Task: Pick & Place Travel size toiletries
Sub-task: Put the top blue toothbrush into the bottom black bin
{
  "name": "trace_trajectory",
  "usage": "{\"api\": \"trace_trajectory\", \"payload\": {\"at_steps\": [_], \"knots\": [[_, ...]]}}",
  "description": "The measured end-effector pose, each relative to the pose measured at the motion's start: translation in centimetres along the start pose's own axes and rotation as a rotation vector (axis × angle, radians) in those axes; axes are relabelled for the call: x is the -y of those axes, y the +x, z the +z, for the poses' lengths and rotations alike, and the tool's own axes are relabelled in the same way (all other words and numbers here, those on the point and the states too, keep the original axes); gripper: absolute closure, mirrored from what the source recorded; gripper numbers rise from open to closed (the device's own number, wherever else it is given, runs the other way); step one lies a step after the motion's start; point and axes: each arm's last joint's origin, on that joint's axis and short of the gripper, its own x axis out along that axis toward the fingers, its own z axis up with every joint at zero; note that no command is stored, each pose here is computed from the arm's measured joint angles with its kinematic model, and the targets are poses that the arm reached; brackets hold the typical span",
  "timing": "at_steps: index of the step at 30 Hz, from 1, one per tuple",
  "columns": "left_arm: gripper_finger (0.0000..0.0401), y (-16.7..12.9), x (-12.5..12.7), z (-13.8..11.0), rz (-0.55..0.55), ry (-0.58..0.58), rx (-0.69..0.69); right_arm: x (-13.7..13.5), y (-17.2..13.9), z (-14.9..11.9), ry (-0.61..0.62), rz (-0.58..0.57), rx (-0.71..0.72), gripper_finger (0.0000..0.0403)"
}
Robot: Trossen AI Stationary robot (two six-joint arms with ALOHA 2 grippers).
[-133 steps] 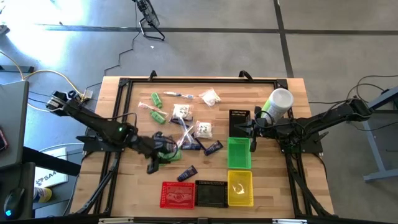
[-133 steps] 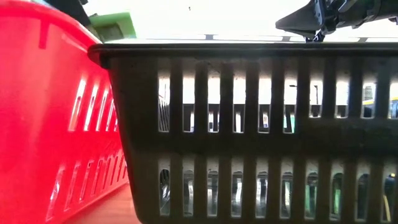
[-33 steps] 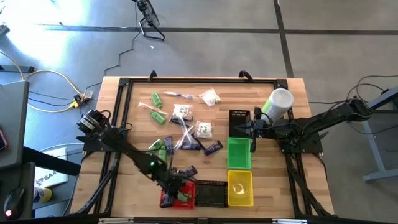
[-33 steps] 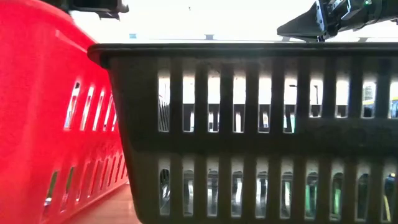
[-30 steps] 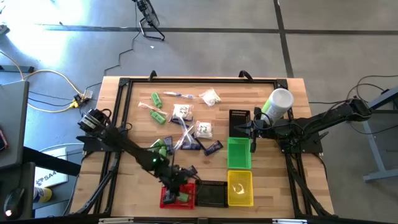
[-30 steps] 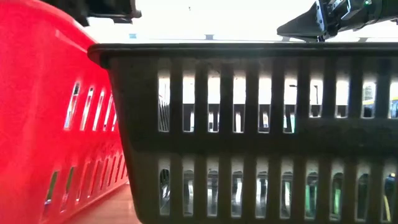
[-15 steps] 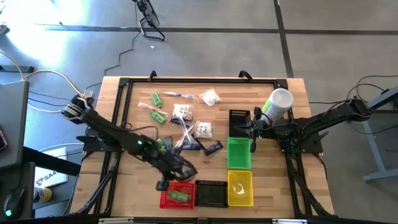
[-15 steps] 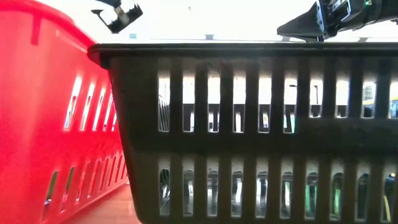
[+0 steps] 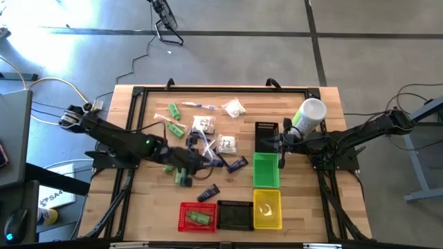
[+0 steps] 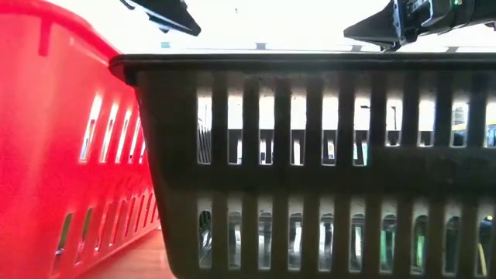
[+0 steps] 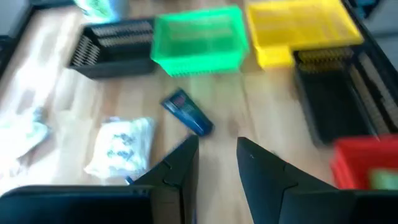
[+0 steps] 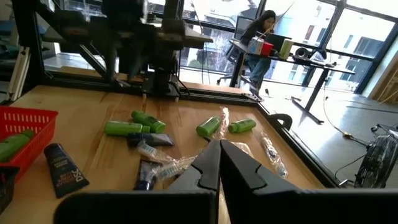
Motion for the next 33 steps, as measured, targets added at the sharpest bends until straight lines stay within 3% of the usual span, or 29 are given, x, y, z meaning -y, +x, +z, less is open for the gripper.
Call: {"api": "trace_trajectory", "payload": {"at_steps": [6,12,24,33], "knots": [[0.0297,1.4,-1.2,-0.9,0.037,-0.03,0.124,0.0,0.0,0.1,0.003,-0.001,0.005,0.04],[0.0297,2.5,-2.2,-2.8,0.063,-0.055,0.126,0.0,0.0,0.1,0.006,-0.001,0.011,0.04],[0.0297,1.0,-2.9,-4.0,0.092,-0.015,0.179,0.1,0.0,0.3,0.042,-0.004,0.029,0.04],[0.0297,-1.2,-5.2,-6.8,0.168,-0.043,0.187,1.1,0.4,0.3,0.094,-0.065,0.037,0.04]]}}
